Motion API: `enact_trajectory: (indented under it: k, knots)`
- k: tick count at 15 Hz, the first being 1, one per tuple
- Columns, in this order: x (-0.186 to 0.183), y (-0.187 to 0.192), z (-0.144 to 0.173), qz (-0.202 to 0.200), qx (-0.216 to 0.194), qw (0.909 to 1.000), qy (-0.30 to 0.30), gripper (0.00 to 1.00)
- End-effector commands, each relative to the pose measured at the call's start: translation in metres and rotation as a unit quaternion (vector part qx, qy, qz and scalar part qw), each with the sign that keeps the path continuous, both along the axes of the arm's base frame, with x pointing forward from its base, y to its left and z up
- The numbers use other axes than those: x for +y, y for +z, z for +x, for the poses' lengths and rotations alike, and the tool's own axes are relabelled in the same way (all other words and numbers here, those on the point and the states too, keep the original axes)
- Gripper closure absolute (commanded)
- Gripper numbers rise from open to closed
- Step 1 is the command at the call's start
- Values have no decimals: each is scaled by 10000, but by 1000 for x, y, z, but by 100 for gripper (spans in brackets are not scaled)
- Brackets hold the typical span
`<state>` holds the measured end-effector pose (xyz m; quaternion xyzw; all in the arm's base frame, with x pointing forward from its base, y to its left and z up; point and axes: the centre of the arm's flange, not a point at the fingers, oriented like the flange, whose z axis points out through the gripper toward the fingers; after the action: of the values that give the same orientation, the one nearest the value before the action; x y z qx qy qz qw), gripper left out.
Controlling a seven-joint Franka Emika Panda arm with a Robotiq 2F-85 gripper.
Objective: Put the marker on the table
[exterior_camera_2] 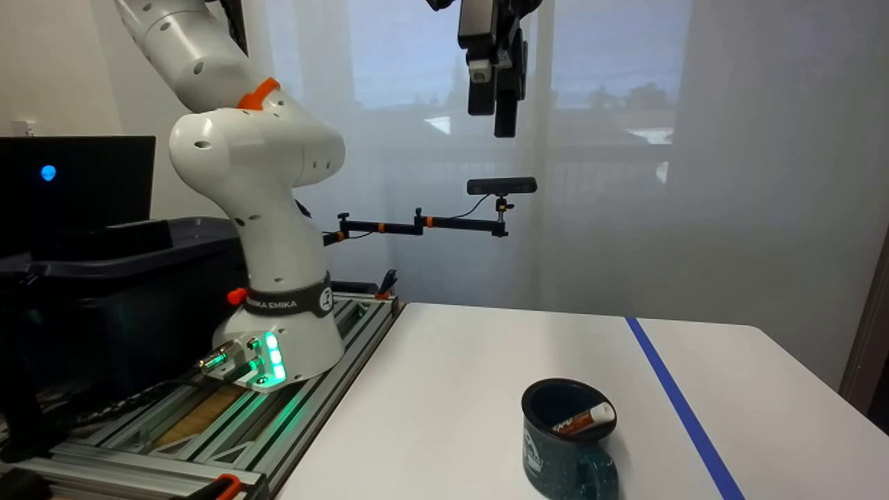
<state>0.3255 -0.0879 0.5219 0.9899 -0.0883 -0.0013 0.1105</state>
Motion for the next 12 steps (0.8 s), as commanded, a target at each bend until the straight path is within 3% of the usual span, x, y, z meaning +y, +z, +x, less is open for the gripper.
enact_trajectory:
  k: [1, 4, 8, 10, 12]
  knots:
    - [-44, -40, 32, -91, 175, 9994, -267, 0]
    - [-69, -77, 54, 71, 30, 9991, -410, 0]
    - [-68, -115, 84, 349, -240, 9981, -446, 0]
    - [-55, -133, 91, 509, -143, 9979, -377, 0]
    - [-59, -131, 80, 423, -74, 9985, -348, 0]
